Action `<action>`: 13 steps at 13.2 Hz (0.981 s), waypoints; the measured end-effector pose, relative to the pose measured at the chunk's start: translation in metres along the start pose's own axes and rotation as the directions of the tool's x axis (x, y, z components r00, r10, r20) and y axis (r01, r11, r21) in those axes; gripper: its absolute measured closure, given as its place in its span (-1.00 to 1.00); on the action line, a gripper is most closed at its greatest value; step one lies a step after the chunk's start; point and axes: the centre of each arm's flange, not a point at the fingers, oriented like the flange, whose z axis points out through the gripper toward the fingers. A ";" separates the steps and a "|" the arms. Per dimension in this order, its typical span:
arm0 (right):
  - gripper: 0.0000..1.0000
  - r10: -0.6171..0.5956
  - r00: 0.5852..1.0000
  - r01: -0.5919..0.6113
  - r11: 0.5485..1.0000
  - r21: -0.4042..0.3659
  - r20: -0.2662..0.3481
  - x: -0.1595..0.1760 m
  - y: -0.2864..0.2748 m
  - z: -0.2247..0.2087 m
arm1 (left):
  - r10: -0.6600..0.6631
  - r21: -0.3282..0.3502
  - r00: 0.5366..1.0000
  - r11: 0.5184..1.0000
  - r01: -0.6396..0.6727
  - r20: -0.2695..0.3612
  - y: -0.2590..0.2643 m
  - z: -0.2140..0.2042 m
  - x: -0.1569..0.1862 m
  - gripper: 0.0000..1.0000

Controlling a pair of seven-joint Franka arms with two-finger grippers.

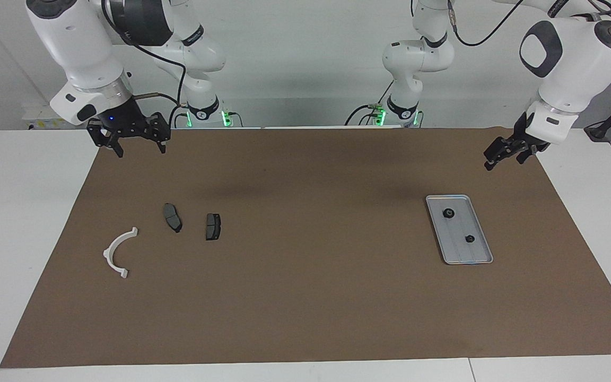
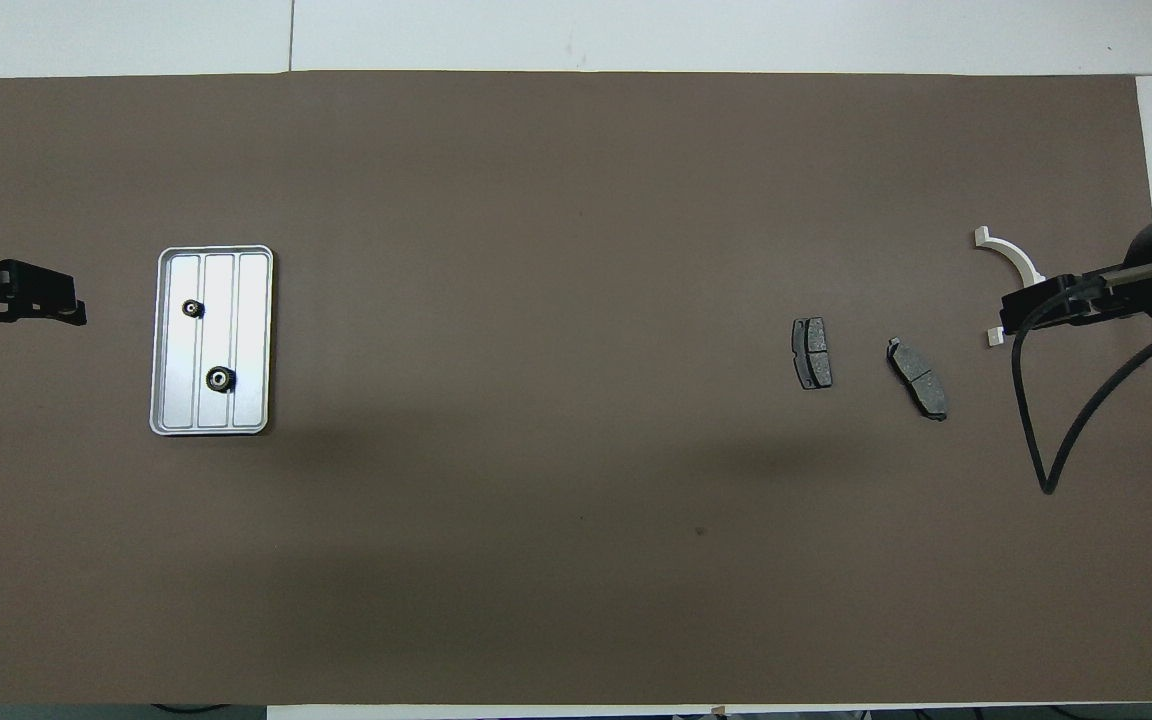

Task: Pick bearing gear from pile to tray

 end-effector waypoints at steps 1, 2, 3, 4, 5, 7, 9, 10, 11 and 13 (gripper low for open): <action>-1.00 0.000 1.000 0.000 1.000 0.000 0.000 0.000 0.000 0.000 | 0.000 0.000 1.000 1.000 0.000 0.000 0.000 0.000 0.000 -1.00; -1.00 0.000 1.000 0.000 1.000 0.000 0.000 0.000 0.000 0.000 | 0.000 0.000 1.000 1.000 0.000 0.000 0.000 0.000 0.000 -1.00; -1.00 0.000 1.000 0.000 1.000 0.000 0.000 0.000 0.000 0.000 | 0.000 0.000 1.000 1.000 0.000 -0.001 0.000 0.000 0.000 -1.00; -1.00 0.000 1.000 0.000 1.000 0.000 0.000 0.000 0.000 0.000 | 0.000 0.000 1.000 1.000 0.000 -0.002 0.000 -0.001 0.000 -1.00; -1.00 0.000 1.000 0.000 1.000 0.000 0.000 0.000 0.000 0.000 | 0.001 0.000 1.000 1.000 -0.001 -0.002 0.000 -0.001 0.000 -1.00; -1.00 0.000 1.000 0.000 1.000 0.000 0.000 0.000 0.000 0.000 | 0.005 0.001 1.000 1.000 -0.005 0.008 0.003 -0.003 -0.002 -1.00; -1.00 0.003 1.000 -0.003 1.000 0.000 0.000 0.000 0.002 0.000 | 0.014 0.001 1.000 1.000 -0.014 0.011 0.007 -0.009 -0.004 -1.00; -1.00 0.004 1.000 -0.004 1.000 0.000 0.000 0.000 0.002 0.000 | 0.018 0.001 1.000 1.000 -0.018 0.007 0.010 -0.012 -0.004 -1.00; -1.00 0.003 1.000 -0.003 1.000 0.000 0.000 0.000 0.002 0.000 | 0.021 0.000 1.000 1.000 -0.021 0.002 0.011 -0.014 -0.005 -1.00; -1.00 0.001 1.000 -0.001 1.000 0.000 0.000 0.000 0.001 0.000 | 0.023 0.000 1.000 1.000 -0.023 -0.002 0.012 -0.016 -0.006 -1.00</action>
